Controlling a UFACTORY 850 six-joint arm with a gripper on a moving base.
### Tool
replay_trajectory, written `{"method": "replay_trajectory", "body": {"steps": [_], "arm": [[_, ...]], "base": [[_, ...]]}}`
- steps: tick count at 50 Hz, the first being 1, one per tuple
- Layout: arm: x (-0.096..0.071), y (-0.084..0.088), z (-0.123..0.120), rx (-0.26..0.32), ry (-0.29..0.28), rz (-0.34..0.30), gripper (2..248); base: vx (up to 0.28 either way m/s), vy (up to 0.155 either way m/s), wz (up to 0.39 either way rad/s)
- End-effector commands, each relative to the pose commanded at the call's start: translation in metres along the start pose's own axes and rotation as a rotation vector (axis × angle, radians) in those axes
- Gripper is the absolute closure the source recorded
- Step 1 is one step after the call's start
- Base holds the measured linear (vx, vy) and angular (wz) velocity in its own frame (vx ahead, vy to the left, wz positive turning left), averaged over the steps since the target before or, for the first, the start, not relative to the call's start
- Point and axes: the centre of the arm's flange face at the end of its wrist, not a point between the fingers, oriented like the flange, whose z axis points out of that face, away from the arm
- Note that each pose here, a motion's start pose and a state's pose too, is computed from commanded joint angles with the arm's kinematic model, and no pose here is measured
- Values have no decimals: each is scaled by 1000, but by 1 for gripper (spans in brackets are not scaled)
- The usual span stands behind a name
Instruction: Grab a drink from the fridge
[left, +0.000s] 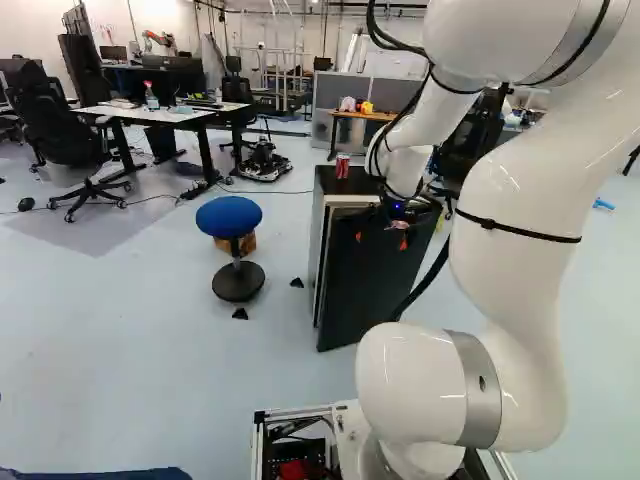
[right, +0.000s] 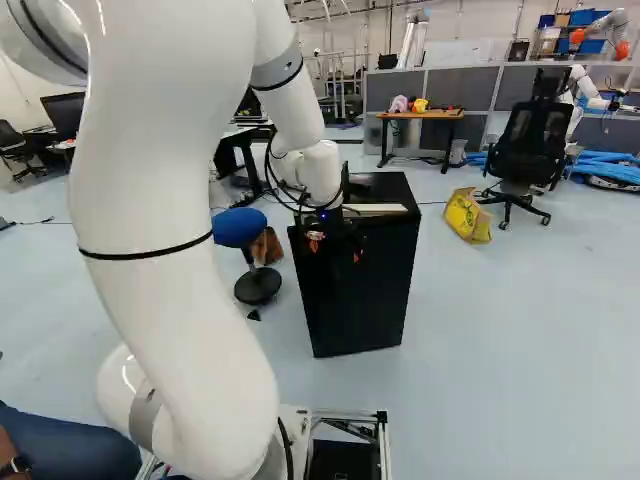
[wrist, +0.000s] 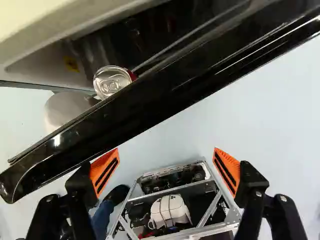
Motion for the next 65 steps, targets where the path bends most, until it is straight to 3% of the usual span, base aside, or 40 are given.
{"method": "replay_trajectory", "body": {"steps": [43, 65], "arm": [[10, -29, -3, 19, 214, -55, 3], [9, -34, -3, 22, 217, -65, 3]], "base": [[0, 0, 0], [0, 0, 0]]}}
